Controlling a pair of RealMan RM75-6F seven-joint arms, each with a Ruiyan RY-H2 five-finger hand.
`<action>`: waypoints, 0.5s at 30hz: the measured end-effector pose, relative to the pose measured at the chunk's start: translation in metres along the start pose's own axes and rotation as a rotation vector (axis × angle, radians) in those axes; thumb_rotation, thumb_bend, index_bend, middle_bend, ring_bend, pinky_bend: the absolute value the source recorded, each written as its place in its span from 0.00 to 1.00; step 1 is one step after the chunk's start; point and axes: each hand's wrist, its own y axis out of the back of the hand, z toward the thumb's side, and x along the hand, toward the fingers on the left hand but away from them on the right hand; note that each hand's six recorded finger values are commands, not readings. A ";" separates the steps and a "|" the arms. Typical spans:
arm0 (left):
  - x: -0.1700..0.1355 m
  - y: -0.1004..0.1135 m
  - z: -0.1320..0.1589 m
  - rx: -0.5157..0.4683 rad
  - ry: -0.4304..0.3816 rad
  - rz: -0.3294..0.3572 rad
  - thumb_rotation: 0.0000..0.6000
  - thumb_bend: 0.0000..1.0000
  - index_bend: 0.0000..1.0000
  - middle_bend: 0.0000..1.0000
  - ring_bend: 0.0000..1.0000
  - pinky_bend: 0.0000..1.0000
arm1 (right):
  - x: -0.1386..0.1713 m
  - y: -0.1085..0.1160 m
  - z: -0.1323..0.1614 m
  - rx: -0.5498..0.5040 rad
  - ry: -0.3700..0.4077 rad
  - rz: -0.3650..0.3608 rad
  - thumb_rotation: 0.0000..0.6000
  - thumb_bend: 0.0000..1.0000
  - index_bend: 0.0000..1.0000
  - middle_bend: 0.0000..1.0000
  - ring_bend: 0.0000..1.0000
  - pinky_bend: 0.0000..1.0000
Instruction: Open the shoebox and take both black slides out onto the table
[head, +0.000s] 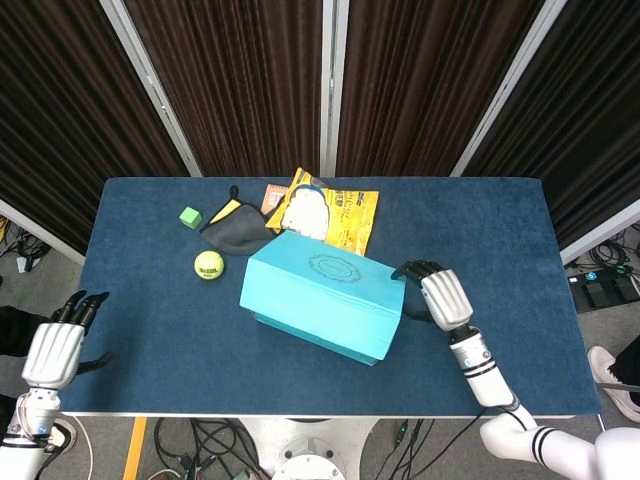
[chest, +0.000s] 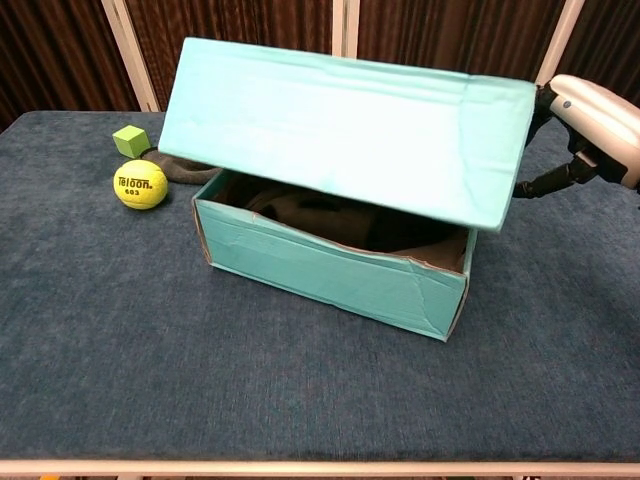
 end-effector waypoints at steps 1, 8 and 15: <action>0.000 0.000 0.000 0.000 -0.001 -0.001 1.00 0.00 0.12 0.17 0.11 0.34 | -0.001 0.001 -0.002 -0.035 -0.012 0.003 1.00 0.29 0.66 0.50 0.36 0.43; 0.001 0.000 0.000 0.007 -0.001 -0.006 1.00 0.00 0.12 0.17 0.11 0.34 | -0.013 0.008 -0.017 -0.413 -0.153 0.041 1.00 0.29 0.68 0.52 0.38 0.46; 0.000 -0.002 -0.001 0.006 0.003 -0.017 1.00 0.00 0.12 0.17 0.11 0.34 | -0.028 0.012 -0.027 -0.818 -0.310 0.099 1.00 0.26 0.69 0.52 0.38 0.46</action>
